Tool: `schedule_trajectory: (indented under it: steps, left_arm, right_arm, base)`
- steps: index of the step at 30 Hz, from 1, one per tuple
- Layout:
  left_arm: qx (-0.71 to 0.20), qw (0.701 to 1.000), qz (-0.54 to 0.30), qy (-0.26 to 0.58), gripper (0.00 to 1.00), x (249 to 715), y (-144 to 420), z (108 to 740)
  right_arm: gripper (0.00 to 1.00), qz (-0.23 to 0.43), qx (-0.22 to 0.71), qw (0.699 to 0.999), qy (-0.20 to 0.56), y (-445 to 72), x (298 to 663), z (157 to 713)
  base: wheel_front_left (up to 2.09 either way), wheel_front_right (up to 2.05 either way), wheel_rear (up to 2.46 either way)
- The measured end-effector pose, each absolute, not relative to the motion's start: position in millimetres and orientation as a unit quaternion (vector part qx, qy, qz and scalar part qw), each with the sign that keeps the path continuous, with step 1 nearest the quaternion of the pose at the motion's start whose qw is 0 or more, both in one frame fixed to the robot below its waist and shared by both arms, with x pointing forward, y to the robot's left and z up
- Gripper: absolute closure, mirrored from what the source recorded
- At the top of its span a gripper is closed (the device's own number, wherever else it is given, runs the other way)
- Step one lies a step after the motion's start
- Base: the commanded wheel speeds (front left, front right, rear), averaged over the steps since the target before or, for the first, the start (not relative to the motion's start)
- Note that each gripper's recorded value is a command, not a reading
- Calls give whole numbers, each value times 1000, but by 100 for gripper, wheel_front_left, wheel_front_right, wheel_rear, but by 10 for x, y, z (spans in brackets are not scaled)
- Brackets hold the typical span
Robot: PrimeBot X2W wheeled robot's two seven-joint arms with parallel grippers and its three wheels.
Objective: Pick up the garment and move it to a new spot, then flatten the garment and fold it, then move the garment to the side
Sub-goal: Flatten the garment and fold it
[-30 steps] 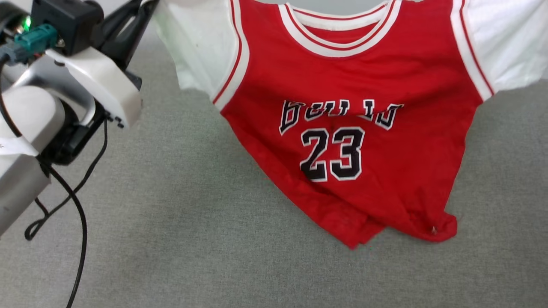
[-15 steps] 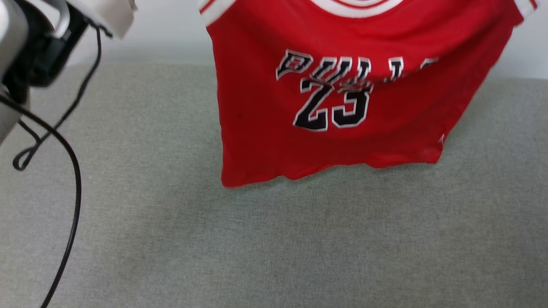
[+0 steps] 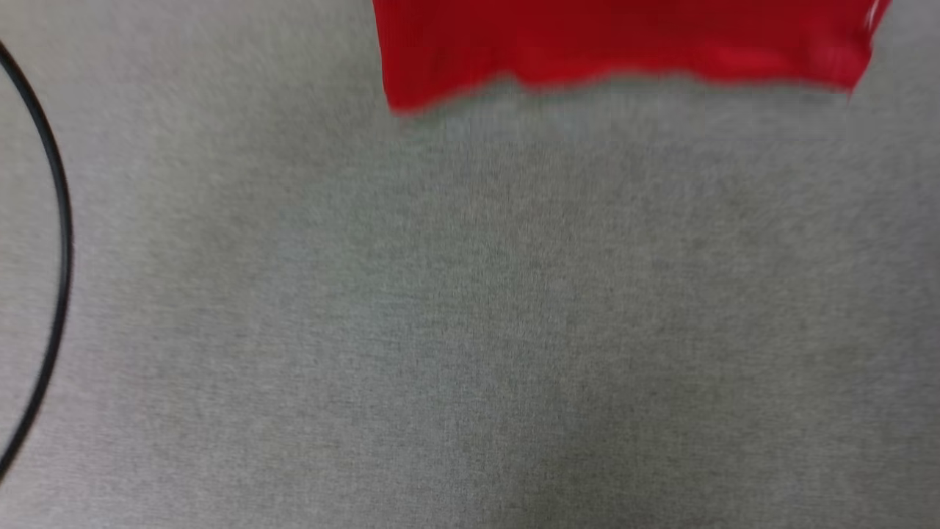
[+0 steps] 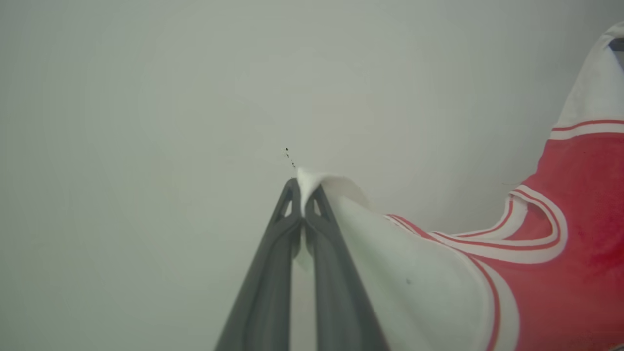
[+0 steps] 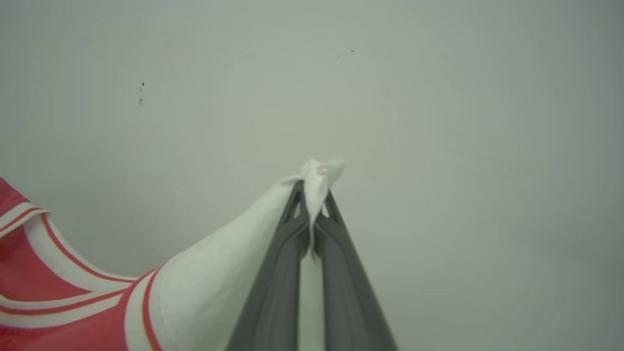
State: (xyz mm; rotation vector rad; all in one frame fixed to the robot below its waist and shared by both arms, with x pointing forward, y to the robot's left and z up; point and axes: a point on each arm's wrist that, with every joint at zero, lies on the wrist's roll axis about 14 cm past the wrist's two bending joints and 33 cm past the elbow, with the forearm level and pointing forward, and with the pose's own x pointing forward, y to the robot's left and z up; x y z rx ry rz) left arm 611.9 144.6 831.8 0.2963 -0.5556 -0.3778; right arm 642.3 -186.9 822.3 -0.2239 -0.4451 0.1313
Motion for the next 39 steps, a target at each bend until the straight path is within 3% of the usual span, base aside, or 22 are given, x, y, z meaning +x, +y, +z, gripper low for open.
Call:
schedule_trajectory:
  steps: [7, 18, 28, 39]
  left_arm:
    - [126, 942, -153, -269, 100, 6843, 1602, 8046]
    - [97, 963, -144, -205, 100, 7278, 1747, 7226]
    - [57, 979, -135, -138, 100, 7093, 1929, 6599]
    - [9, 986, -133, -95, 100, 6337, 1948, 6071]
  right_arm:
    - [100, 58, -117, 967, -218, -1742, 7110, 7922]
    - [100, 80, -112, 976, -172, -1566, 7497, 7161]
    - [100, 116, -91, 983, -112, -1396, 7277, 6400]
    - [100, 165, -70, 983, -47, -1284, 6562, 5755]
  base:
    - [0, 0, 0]
    - [0, 0, 0]
    - [0, 0, 0]
    - [0, 0, 0]
